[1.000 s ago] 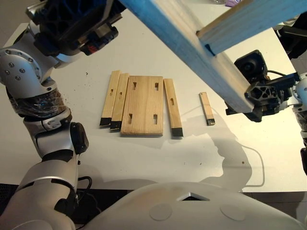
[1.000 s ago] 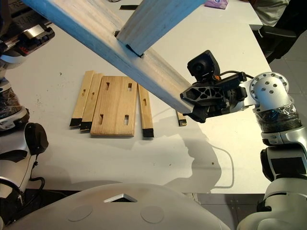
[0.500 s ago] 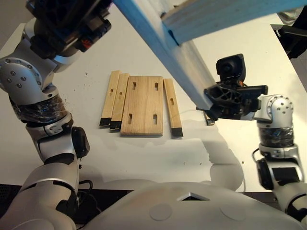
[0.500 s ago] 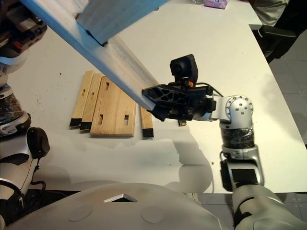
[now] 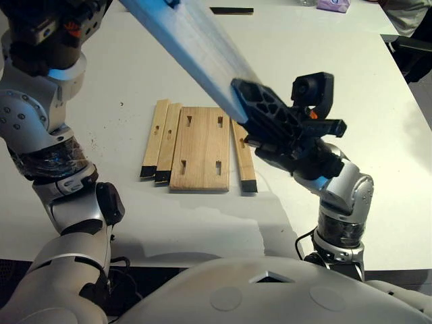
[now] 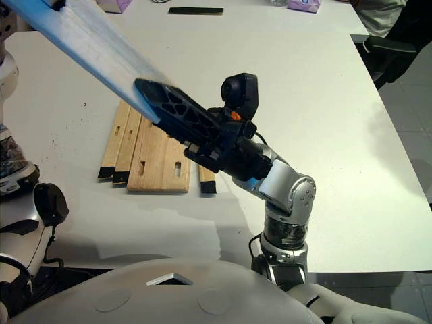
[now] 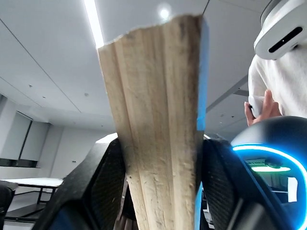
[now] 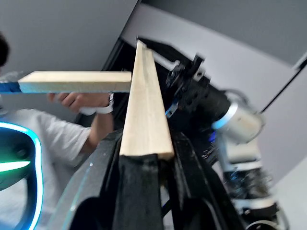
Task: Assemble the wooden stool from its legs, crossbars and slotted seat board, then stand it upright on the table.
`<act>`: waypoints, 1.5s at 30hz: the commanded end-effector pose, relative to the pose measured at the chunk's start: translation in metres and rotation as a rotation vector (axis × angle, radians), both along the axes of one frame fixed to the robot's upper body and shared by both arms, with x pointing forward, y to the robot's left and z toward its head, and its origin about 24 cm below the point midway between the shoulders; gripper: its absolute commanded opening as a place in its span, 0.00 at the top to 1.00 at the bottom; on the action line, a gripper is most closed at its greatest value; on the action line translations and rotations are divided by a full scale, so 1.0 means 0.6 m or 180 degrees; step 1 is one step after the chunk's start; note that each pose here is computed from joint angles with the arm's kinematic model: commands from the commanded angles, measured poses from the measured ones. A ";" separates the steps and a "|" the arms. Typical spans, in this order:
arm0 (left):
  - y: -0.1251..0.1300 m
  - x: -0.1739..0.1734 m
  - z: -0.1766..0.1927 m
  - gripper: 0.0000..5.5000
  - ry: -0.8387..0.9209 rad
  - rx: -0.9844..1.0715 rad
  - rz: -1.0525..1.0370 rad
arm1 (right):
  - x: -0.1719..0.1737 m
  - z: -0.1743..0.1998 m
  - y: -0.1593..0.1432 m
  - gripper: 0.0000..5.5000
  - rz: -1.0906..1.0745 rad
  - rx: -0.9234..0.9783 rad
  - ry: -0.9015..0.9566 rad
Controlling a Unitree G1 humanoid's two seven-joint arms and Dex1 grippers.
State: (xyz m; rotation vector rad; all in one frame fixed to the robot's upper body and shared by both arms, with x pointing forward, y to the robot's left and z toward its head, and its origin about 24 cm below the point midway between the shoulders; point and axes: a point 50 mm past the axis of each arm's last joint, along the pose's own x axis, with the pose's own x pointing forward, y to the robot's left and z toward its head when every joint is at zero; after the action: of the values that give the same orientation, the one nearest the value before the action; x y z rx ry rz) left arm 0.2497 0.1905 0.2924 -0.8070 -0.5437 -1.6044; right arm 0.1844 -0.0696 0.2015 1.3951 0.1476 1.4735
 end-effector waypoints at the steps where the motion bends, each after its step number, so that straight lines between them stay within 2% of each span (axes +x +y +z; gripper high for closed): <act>1: -0.042 -0.017 -0.021 0.61 0.0039 0.0827 -0.0247 | 0.009 0.035 0.002 0.81 -0.0693 0.0345 0.1008; 10: -0.035 -0.015 -0.021 0.62 0.0052 0.0850 -0.0178 | -0.014 0.048 0.005 0.81 -0.0763 0.0129 0.1271; 16: -0.029 -0.015 -0.024 0.62 0.0113 0.0848 -0.0052 | 0.015 0.037 -0.019 0.81 -0.1039 -0.0121 0.1000; 20: -0.023 -0.016 -0.034 0.62 0.0209 0.0834 0.0060 | 0.029 0.037 -0.044 0.81 -0.1267 -0.0046 0.0958; 21: -0.023 -0.017 -0.036 0.62 0.0227 0.0831 0.0068 | 0.027 0.036 -0.046 0.74 -0.1285 -0.0028 0.0977; 30: -0.032 -0.014 -0.042 0.62 0.0241 0.0720 0.0028 | 0.006 0.049 -0.034 0.48 -0.1143 0.0423 0.1234; 34: -0.020 0.006 -0.031 0.62 0.0282 0.0537 0.0416 | 0.005 0.057 -0.028 0.38 -0.1103 0.0368 0.1348; 37: -0.006 0.021 -0.021 0.62 0.0298 0.0452 0.0718 | 0.008 0.052 -0.027 0.37 -0.1130 0.0221 0.1390; 43: -0.002 0.030 -0.023 0.62 0.0394 0.0549 0.0755 | 0.013 0.046 -0.031 0.37 -0.1163 0.0210 0.1235; 45: 0.001 0.032 -0.025 0.62 0.0458 0.0570 0.0847 | 0.019 0.029 -0.046 0.37 -0.1275 -0.0107 0.0938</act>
State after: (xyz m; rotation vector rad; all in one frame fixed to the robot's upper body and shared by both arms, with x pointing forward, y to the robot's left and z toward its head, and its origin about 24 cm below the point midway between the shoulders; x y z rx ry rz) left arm 0.2678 0.1896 0.2725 -0.7013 -0.3834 -1.3470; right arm 0.1914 -0.0889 0.2291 1.6384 0.0787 0.9120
